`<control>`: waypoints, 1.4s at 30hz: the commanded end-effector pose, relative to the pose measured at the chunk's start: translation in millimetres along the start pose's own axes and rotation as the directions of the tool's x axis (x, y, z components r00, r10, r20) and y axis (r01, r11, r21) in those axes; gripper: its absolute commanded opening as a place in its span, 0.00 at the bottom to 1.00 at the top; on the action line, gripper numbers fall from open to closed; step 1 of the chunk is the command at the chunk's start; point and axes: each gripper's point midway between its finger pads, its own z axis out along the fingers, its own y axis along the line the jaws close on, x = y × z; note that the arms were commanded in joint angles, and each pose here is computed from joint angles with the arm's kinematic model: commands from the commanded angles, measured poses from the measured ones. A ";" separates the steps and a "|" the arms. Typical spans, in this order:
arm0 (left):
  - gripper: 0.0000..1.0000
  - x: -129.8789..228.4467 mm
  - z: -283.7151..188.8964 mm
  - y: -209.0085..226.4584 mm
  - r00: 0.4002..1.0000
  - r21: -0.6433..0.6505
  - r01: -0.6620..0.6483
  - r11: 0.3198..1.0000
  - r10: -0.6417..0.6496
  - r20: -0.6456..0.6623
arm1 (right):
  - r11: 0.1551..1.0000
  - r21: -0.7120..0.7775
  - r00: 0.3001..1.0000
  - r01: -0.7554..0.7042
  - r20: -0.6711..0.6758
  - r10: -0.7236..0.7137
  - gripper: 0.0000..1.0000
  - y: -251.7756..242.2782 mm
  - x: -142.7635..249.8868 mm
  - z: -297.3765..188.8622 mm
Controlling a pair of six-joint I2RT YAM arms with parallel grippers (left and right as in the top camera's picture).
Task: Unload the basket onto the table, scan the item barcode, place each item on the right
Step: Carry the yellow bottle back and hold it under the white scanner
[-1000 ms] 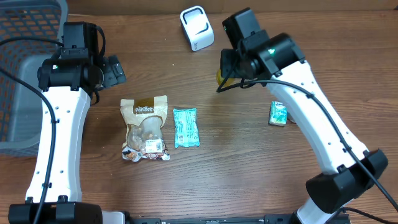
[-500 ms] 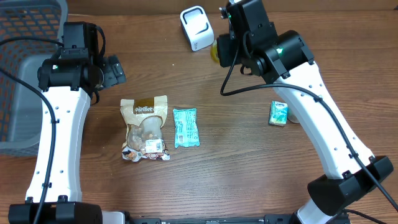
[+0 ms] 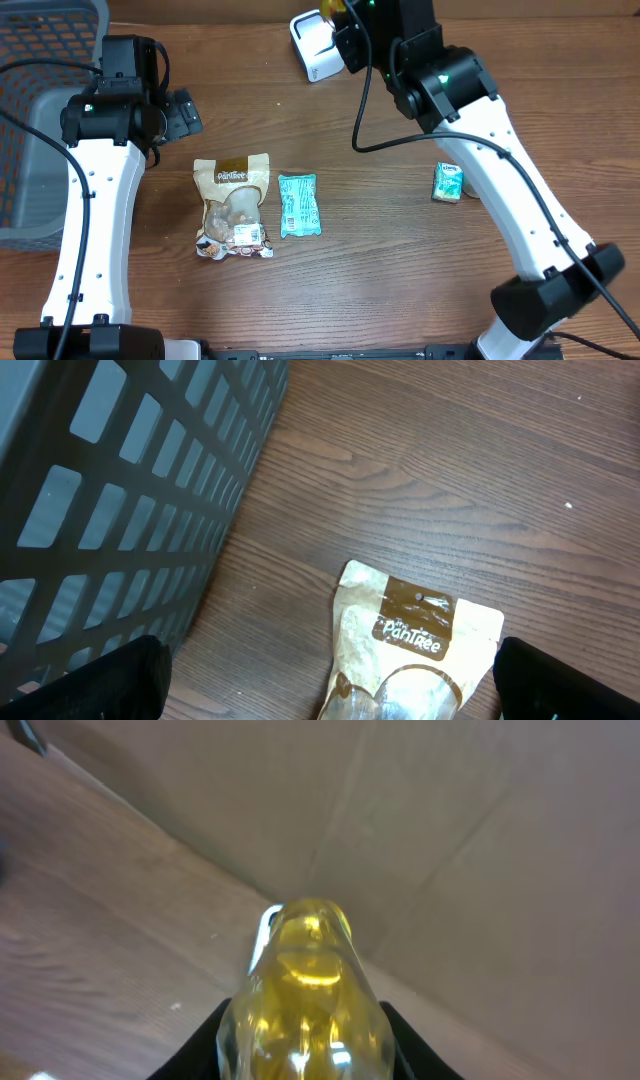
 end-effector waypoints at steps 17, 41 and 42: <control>0.99 -2.2 -2.5 0.8 1.000 -0.005 -0.025 1.000 0.026 0.011 | 0.934 0.139 0.944 0.330 -0.083 -0.321 0.04 7.5 51.5 130.2; 0.99 -2.2 -2.5 0.8 1.000 -0.005 -0.026 1.000 0.026 0.011 | 0.837 0.298 0.882 0.459 -0.038 -0.470 0.04 15.4 46.5 173.5; 0.99 -2.2 -2.5 0.8 1.000 -0.005 -0.026 1.000 0.026 0.011 | 0.837 0.297 0.882 0.459 -0.039 -0.470 0.04 15.6 47.0 173.9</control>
